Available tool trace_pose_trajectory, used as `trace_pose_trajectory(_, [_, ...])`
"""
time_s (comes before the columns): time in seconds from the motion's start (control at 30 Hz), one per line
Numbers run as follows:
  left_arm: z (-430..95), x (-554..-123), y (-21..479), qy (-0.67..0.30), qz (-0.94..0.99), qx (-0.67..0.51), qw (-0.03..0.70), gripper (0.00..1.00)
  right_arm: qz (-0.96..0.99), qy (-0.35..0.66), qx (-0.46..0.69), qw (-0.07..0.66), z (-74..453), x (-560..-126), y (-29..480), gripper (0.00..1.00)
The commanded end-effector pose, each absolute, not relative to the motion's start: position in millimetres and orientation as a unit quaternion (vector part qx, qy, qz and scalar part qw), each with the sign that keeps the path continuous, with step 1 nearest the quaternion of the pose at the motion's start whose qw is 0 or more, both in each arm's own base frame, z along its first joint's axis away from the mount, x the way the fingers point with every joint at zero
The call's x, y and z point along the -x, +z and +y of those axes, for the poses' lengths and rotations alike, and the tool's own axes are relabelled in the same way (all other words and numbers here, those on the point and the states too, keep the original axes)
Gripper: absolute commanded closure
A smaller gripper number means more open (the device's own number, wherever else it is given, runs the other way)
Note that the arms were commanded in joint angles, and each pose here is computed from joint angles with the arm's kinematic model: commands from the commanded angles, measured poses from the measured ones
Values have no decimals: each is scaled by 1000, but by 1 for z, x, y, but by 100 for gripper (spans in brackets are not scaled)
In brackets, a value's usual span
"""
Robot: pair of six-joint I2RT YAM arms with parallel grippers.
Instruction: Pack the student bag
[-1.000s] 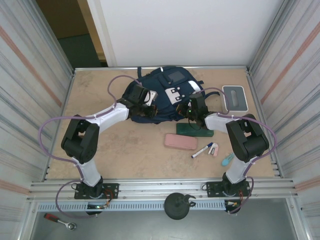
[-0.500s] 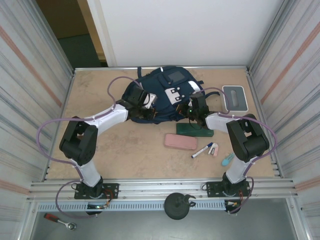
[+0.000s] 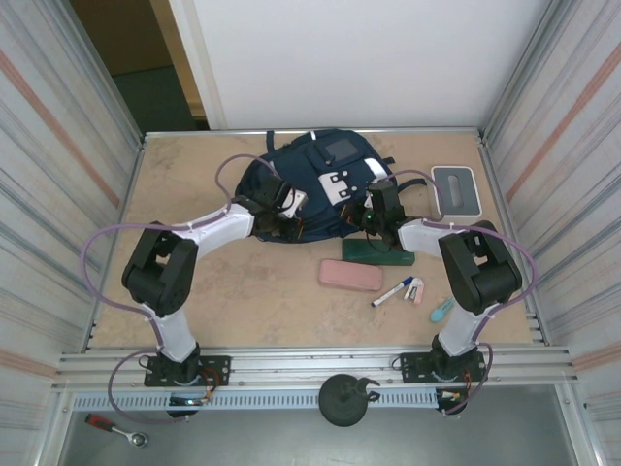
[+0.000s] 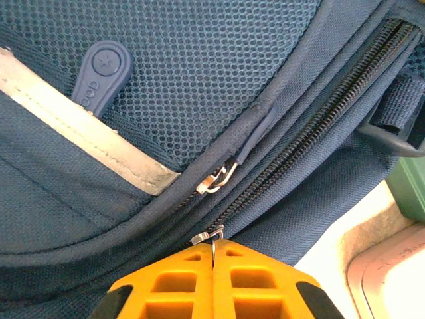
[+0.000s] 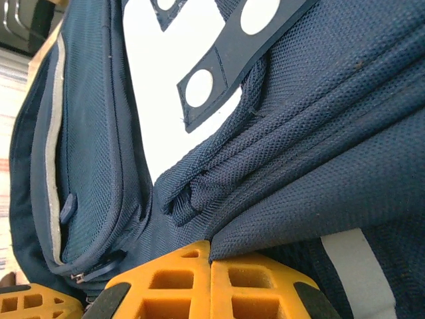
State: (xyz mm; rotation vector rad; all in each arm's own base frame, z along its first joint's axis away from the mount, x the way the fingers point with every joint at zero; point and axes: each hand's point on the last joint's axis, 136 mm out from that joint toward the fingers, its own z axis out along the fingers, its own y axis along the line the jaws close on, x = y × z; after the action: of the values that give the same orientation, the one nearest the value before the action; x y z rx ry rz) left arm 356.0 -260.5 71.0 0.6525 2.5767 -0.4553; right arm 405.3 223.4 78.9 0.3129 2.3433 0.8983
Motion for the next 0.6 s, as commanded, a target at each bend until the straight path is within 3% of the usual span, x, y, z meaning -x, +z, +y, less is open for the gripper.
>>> trace_pose_trajectory(0.0, [-261,-343,59,-164,938,-245,182,94,887,348,-91,290,235,-401,77,100])
trace_pose_trajectory(0.57, [-251,-331,41,-136,946,-250,158,85,889,346,-99,282,231,-402,69,100])
